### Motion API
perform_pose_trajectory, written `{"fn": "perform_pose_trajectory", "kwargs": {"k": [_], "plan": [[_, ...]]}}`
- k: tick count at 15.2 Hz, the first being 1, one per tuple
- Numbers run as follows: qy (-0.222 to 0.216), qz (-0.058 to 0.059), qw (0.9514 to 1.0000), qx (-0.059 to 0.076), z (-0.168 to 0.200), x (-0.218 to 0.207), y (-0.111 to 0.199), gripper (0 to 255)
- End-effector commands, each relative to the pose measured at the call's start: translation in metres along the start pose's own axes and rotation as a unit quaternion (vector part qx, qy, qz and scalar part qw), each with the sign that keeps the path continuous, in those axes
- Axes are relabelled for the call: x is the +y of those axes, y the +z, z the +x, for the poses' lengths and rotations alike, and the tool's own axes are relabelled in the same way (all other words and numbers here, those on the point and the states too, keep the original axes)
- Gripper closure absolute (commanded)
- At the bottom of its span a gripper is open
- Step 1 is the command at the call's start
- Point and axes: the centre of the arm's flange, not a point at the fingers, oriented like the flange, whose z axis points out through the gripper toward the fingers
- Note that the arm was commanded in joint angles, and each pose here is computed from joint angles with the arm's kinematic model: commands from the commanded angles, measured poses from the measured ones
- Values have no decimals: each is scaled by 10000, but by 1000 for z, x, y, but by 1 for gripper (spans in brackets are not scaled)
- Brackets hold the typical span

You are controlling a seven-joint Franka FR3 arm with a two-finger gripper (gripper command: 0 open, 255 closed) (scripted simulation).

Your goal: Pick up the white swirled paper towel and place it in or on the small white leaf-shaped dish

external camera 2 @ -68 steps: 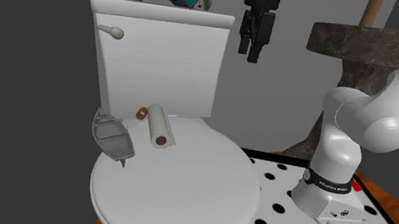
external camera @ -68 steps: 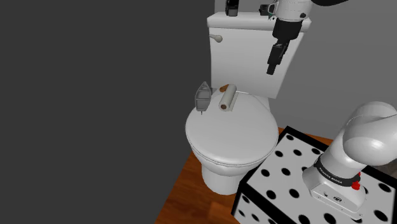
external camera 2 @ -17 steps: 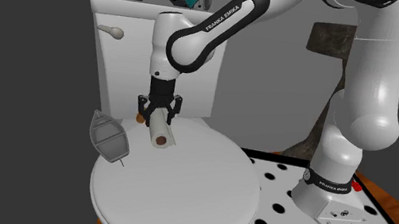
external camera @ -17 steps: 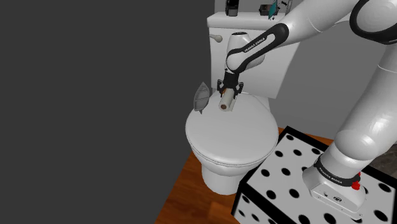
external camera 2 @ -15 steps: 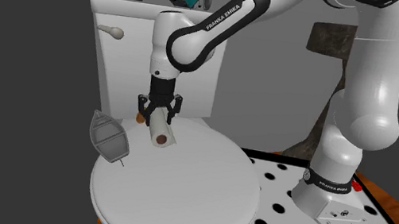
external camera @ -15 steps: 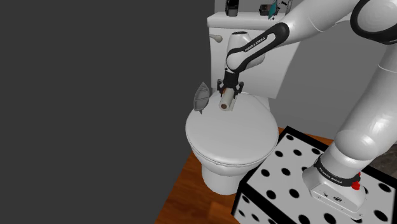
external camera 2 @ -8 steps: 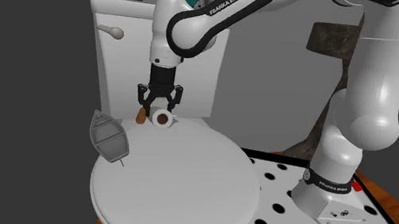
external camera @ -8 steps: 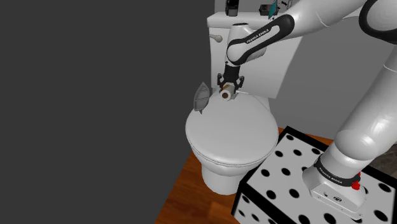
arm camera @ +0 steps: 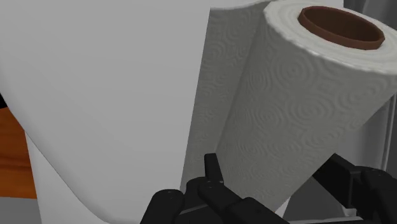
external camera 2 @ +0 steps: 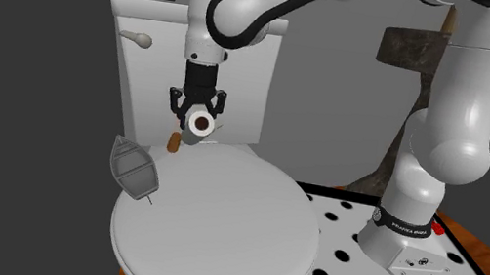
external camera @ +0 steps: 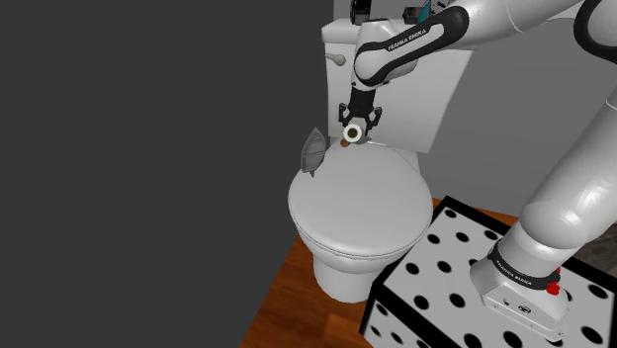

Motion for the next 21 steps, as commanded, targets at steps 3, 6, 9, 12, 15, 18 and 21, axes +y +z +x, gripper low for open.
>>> {"fn": "perform_pose_trajectory", "kwargs": {"k": [3,6,9,12,15,18,21], "plan": [[-1,-1,10000,-1,0,-2,-22,255],[-1,-1,10000,-1,0,-3,-38,255],[-1,-1,10000,-1,0,-16,-44,255],[-1,-1,10000,-1,3,-56,-43,255],[-1,-1,10000,-1,6,-95,-43,255],[-1,-1,10000,-1,8,-135,-42,255],[-1,-1,10000,-1,9,-152,-32,255]]}}
